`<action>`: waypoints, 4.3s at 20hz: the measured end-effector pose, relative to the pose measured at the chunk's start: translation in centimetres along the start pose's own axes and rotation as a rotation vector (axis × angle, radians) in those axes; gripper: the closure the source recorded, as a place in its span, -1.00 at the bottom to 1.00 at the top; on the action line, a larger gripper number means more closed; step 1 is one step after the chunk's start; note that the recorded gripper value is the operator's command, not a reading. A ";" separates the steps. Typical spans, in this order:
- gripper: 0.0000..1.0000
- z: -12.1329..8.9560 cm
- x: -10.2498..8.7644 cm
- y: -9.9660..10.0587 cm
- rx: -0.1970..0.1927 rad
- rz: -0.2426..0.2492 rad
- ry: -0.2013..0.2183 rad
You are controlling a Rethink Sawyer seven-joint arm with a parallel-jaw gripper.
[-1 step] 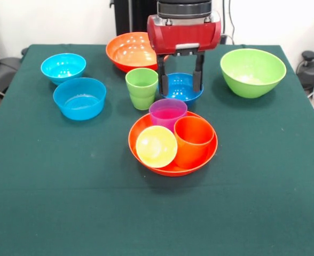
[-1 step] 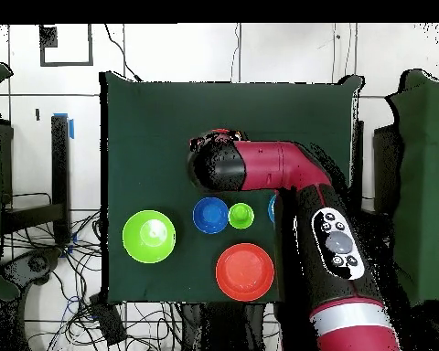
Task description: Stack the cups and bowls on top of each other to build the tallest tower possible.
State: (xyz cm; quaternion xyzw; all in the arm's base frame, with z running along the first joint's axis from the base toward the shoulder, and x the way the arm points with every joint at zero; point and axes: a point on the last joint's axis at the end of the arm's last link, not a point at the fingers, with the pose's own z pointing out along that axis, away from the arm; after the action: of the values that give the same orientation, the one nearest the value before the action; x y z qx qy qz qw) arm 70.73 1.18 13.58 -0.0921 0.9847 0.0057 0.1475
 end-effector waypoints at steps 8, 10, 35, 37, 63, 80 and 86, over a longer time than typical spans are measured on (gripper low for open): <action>-1.00 -1.3 -4.1 -0.4 0.006 -0.002 -0.066; -1.00 -1.7 -5.2 -0.5 0.005 -0.003 -0.084; -1.00 0.8 -10.8 -2.3 -0.050 0.043 -0.145; -1.00 1.4 -10.6 -2.5 -0.047 0.041 -0.140; -1.00 1.4 -10.8 -8.7 0.012 0.056 -0.062; -1.00 4.7 -9.4 -8.6 0.012 0.027 -0.036; -1.00 5.1 -9.2 -8.4 0.013 0.019 -0.033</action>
State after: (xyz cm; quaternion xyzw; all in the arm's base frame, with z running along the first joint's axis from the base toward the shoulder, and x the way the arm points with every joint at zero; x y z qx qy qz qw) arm 82.40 -5.22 11.54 -0.0819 0.9830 0.0023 0.1644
